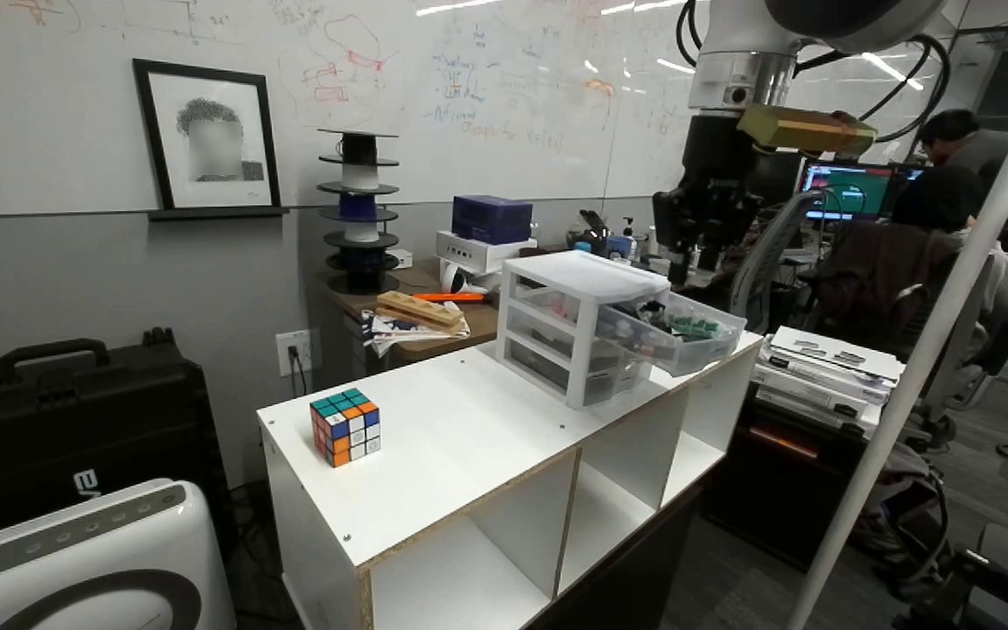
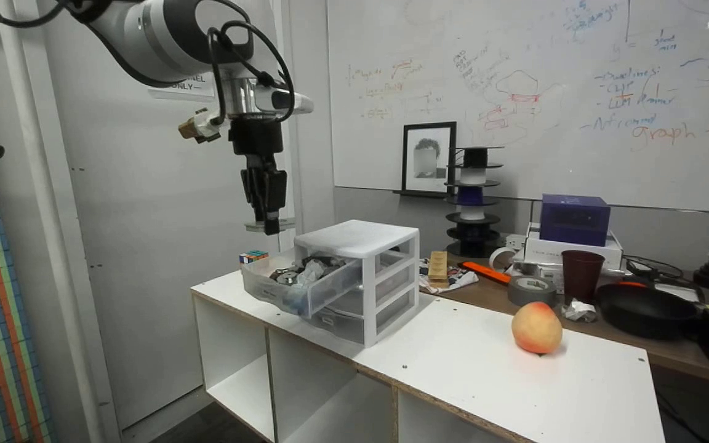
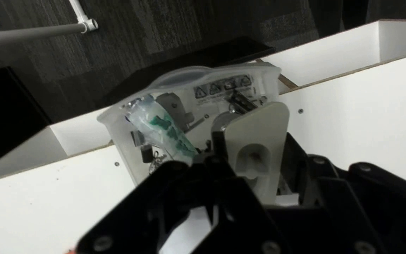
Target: Put the plastic and the white object into the drawer.
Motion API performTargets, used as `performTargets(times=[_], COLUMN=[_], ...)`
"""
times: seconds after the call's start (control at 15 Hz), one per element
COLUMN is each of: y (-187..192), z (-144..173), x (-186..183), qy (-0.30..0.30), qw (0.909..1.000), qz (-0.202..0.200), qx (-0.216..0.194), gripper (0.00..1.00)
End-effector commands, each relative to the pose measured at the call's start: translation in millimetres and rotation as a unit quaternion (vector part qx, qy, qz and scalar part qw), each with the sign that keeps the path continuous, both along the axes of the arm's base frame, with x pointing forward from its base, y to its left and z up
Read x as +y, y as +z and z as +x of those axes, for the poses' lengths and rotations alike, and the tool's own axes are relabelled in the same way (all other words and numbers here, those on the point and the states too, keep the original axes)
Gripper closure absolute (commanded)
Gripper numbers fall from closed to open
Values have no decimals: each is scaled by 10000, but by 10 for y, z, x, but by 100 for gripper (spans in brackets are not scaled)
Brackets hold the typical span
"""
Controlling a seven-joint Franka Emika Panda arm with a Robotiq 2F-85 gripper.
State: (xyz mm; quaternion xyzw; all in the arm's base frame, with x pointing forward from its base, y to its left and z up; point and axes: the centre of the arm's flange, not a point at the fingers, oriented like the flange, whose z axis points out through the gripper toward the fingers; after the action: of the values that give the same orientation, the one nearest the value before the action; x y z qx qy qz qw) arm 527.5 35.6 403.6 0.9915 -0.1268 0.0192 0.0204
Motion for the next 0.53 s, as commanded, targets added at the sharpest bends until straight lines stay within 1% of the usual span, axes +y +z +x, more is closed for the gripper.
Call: performTargets(times=[0.0,0.2,0.47], y=[-90,-253,-428], z=[-132,-68,93], x=[-267,-465,-551], qy=[-245,-314,-277], qw=[9997,9995,9995], qz=[70,57,135], qx=[4,71,-56], gripper=[74,74,74])
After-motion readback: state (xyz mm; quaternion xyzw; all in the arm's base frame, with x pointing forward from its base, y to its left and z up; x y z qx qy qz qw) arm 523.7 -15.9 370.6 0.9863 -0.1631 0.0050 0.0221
